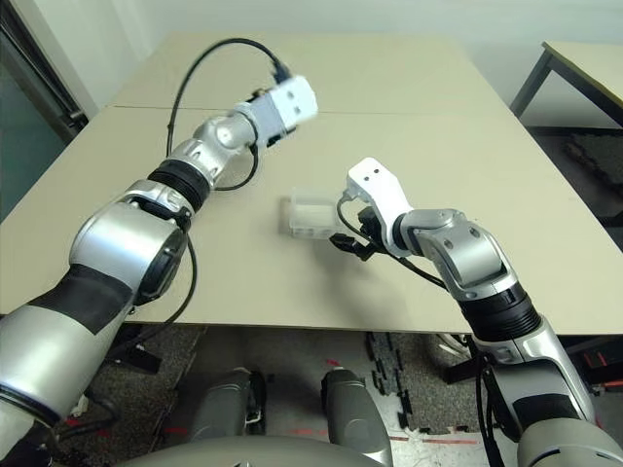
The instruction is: Pour the medicine from the bottle into the box.
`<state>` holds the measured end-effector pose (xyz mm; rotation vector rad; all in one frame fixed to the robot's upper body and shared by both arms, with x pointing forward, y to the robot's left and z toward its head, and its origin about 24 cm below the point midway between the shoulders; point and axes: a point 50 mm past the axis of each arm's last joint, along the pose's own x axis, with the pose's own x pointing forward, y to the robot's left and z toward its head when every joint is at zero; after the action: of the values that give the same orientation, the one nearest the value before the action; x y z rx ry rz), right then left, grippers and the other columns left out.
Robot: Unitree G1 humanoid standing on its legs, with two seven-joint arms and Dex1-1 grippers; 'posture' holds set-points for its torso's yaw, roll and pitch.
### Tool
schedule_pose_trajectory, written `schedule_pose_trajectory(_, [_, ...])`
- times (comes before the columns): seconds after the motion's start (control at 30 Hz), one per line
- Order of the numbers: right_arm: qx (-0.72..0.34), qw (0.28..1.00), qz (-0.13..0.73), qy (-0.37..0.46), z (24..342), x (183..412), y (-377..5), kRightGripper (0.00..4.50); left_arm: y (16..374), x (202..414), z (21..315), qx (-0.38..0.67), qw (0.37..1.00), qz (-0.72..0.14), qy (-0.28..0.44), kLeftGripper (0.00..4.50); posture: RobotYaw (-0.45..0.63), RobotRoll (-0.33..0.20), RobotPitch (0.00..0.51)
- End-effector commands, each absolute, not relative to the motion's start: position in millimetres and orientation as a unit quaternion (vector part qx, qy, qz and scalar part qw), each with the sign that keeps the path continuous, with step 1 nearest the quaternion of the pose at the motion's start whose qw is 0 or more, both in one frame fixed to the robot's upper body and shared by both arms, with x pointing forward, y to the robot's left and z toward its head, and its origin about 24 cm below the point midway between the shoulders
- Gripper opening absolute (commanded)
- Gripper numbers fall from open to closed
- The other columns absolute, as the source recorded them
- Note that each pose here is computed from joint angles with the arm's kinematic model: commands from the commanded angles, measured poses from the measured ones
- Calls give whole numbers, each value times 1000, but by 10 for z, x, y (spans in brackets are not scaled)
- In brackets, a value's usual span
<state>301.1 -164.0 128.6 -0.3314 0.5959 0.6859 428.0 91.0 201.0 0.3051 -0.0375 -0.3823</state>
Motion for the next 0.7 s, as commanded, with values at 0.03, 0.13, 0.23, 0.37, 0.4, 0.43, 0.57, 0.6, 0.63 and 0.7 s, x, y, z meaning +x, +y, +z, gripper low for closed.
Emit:
schedule_pose_trajectory(0.03, [-157, 894, 311, 281, 1323, 3053, -1711, 4500, 1125, 4271, 1766, 46, 988, -145, 18, 2459, -63, 0, 67])
schedule_pose_trajectory(0.13, [-155, 895, 308, 282, 1319, 3059, -1730, 4500, 1200, 4254, 1646, 10, 991, -129, 32, 2459, -56, 0, 68])
schedule_pose_trajectory(0.23, [-153, 898, 303, 281, 1318, 3066, -1744, 4500, 1257, 4235, 1545, -6, 992, -118, 44, 2459, -48, 0, 67])
schedule_pose_trajectory(0.37, [-153, 897, 303, 284, 1296, 3070, -1748, 4500, 1371, 4185, 1321, -19, 992, -95, 76, 2459, -33, 0, 69])
schedule_pose_trajectory(0.4, [-152, 897, 303, 285, 1292, 3070, -1746, 4500, 1382, 4176, 1291, -16, 992, -93, 81, 2459, -32, 0, 68])
schedule_pose_trajectory(0.43, [-151, 897, 303, 285, 1289, 3070, -1744, 4500, 1388, 4172, 1274, -15, 992, -93, 84, 2459, -32, 0, 68])
schedule_pose_trajectory(0.57, [-150, 897, 303, 283, 1299, 3079, -1741, 4500, 1418, 4134, 1148, -2, 991, -88, 102, 2459, -30, 0, 68])
schedule_pose_trajectory(0.6, [-150, 897, 303, 283, 1303, 3083, -1738, 4500, 1422, 4116, 1094, 3, 990, -88, 110, 2459, -29, 0, 69])
schedule_pose_trajectory(0.63, [-150, 898, 304, 282, 1304, 3085, -1734, 4500, 1422, 4100, 1050, 15, 989, -92, 116, 2459, -29, 0, 70])
schedule_pose_trajectory(0.7, [-148, 898, 305, 282, 1302, 3082, -1730, 4500, 1417, 4084, 1003, 19, 988, -94, 124, 2459, -28, 0, 72])
